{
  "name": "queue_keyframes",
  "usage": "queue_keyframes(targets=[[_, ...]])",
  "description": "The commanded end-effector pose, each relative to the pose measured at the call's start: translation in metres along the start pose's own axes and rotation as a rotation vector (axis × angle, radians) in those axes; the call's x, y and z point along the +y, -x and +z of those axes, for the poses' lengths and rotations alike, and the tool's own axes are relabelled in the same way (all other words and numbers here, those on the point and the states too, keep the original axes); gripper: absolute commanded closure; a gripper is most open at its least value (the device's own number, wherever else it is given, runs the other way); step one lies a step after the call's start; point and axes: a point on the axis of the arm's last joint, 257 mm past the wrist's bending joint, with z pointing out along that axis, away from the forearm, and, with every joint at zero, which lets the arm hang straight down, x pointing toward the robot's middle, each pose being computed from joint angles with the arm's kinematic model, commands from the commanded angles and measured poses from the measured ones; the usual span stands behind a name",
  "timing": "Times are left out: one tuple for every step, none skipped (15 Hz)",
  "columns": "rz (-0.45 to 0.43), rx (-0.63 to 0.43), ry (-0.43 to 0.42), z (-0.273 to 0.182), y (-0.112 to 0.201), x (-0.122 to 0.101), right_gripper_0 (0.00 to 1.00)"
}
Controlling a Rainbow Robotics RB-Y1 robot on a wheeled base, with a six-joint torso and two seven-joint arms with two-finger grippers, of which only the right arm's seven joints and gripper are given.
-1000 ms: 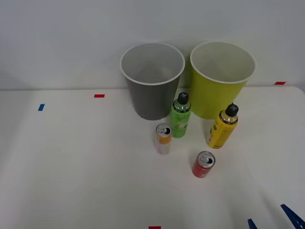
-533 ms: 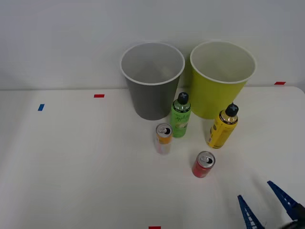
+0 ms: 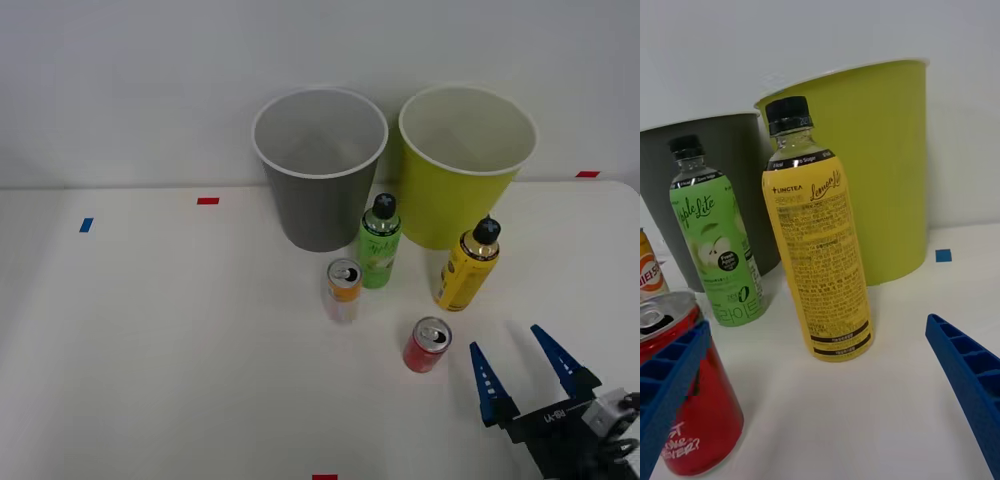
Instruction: Put cans in the gray bin, plastic bottles in the light green bin
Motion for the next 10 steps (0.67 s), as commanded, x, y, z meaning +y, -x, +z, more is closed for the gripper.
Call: queue_keyframes(targets=[[-0.018,-0.003,-0.023,0.023,0.001,-0.004,0.0],[-0.029,-0.002,-0.029,0.031,0.001,-0.006,0.0],[-0.038,0.002,-0.038,0.036,0.001,-0.008,0.0],[-0.042,0.005,-0.045,0.042,0.0,-0.009,0.0],[-0.042,0.0,-0.048,0.049,0.002,-0.008,0.0],[-0.048,0.0,-0.046,0.056,0.003,-0.008,0.0],[-0.051,0.001,-0.044,0.064,0.004,-0.007,0.0],[-0.049,-0.006,-0.045,0.072,0.006,-0.006,0.0],[-0.046,-0.007,-0.048,0.077,0.006,-0.005,0.0],[-0.036,-0.015,-0.05,0.085,0.009,-0.003,0.0]])
